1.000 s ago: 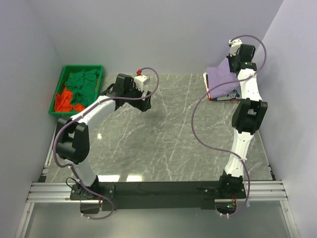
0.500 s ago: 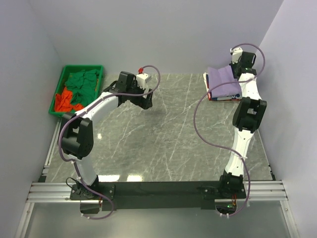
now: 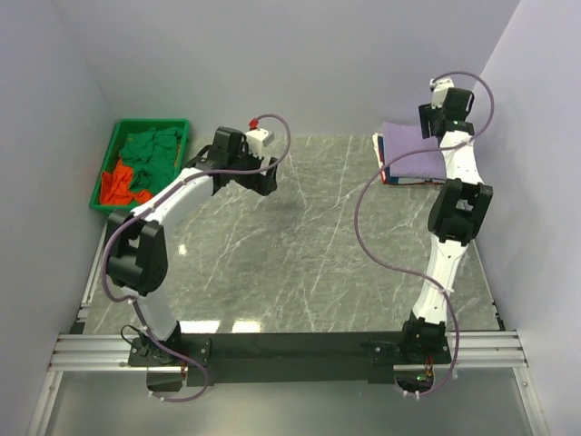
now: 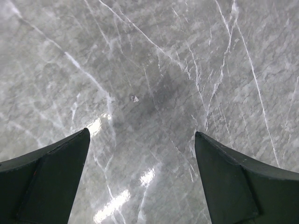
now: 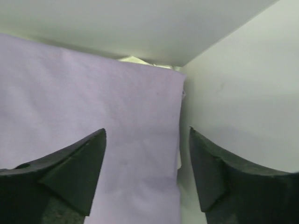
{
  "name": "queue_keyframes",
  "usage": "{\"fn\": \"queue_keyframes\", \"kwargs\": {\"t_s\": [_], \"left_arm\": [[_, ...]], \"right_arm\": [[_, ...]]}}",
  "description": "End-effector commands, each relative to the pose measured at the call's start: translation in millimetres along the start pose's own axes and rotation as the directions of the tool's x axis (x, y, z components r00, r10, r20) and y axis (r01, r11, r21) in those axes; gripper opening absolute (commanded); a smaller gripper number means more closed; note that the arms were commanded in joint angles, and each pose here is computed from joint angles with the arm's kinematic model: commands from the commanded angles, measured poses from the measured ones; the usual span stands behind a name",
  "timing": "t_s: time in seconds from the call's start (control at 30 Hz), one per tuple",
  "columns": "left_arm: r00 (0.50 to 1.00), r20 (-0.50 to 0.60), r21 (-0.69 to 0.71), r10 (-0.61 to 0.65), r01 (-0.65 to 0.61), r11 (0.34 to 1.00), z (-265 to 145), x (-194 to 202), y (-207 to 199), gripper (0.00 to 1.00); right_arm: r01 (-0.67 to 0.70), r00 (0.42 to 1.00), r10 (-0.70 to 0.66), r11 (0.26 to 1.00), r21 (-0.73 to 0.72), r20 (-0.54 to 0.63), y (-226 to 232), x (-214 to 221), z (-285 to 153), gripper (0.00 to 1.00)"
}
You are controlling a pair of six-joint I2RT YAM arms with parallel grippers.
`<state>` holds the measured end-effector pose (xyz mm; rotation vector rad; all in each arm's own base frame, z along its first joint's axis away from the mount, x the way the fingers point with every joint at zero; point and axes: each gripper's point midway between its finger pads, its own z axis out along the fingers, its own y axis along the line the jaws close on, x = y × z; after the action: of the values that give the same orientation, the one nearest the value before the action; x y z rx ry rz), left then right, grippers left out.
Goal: Fold and stack the t-shirts
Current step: Neatly place the folded tshirt to the corner
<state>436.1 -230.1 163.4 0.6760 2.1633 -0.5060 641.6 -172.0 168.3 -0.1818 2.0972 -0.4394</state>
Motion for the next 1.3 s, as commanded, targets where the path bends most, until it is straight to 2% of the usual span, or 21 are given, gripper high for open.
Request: {"fn": "queue_keyframes", "kwargs": {"t_s": [0.0, 0.03, 0.13, 0.27, 0.37, 0.43, 0.57, 0.7, 0.77, 0.8, 0.93, 1.03, 1.17, 1.27], "left_arm": [[0.981, 0.194, -0.054, 0.007, 0.004, 0.999, -49.2, -52.6, 3.6, 0.99], [0.975, 0.223, -0.047, -0.025, 0.036, 0.998, -54.0, -57.5, 2.9, 1.0], [0.968, 0.247, -0.037, -0.048, 0.059, 0.998, -66.9, -64.0, 1.1, 0.99], [0.966, 0.237, -0.055, -0.099, 0.115, 0.992, -72.6, -64.5, 9.3, 0.99], [0.967, 0.188, -0.036, -0.17, 0.18, 0.983, -71.6, -56.9, 16.2, 1.0], [0.963, 0.164, 0.029, -0.214, 0.212, 0.977, -72.9, -53.5, 12.2, 0.99], [0.947, 0.131, 0.033, -0.294, 0.292, 0.956, -71.6, -34.3, 27.0, 0.99], [0.93, -0.026, 0.008, -0.368, 0.368, 0.93, -65.0, 9.2, 28.5, 1.0], [0.924, -0.093, 0.04, -0.371, 0.376, 0.926, -63.7, 34.6, 24.2, 1.0], [0.923, -0.115, 0.043, -0.366, 0.373, 0.927, -63.4, 45.1, 24.2, 0.99], [0.913, -0.195, -0.039, -0.359, 0.358, 0.933, -63.9, 96.3, 30.4, 0.99], [0.922, -0.195, -0.085, -0.334, 0.324, 0.942, -70.6, 113.8, 33.7, 1.0], [0.942, -0.153, -0.122, -0.299, 0.283, 0.952, -87.2, 117.0, 33.5, 1.0], [0.952, -0.136, -0.139, -0.273, 0.255, 0.957, -97.6, 119.9, 32.5, 1.0]], "right_arm": [[-0.139, 0.97, 0.141, 0.99, -0.023, 0.198, -31.6, -88.4, -85.9, 0.79], [-0.195, 0.958, 0.205, 0.978, -0.071, 0.202, -27.3, -89.7, -97.4, 0.85], [-0.284, 0.932, 0.317, 0.94, -0.189, 0.175, -11.4, -91.2, -117.3, 0.88], [-0.368, 0.906, 0.421, 0.837, -0.404, 0.046, 34.8, -82.1, -136.8, 0.89], [-0.444, 0.881, 0.47, 0.793, -0.418, -0.045, 55.3, -59.9, -134.8, 0.89], [-0.45, 0.887, 0.454, 0.8, -0.398, -0.089, 67.8, -33.9, -131.7, 0.88], [-0.435, 0.9, 0.396, 0.786, -0.439, -0.183, 93.3, 3.3, -137.2, 0.83], [-0.448, 0.891, 0.339, 0.758, -0.473, -0.301, 124.7, 51.1, -161.0, 0.82], [-0.415, 0.906, 0.292, 0.76, -0.5, -0.307, 134.9, 60.2, -180.9, 0.82], [-0.421, 0.898, 0.266, 0.754, -0.505, -0.351, 144.9, 80.4, -188.5, 0.82], [-0.375, 0.904, 0.154, 0.733, -0.567, -0.399, 174.0, 111.3, -232.0, 0.82], [-0.339, 0.909, 0.093, 0.733, -0.59, -0.406, 186.7, 132.0, -259.2, 0.82], [-0.255, 0.926, 0.007, 0.748, -0.612, -0.378, 206.7, 146.3, -290.5, 0.82], [-0.227, 0.938, 0.003, 0.759, -0.61, -0.345, 211.7, 151.1, -309.6, 0.82]]}}
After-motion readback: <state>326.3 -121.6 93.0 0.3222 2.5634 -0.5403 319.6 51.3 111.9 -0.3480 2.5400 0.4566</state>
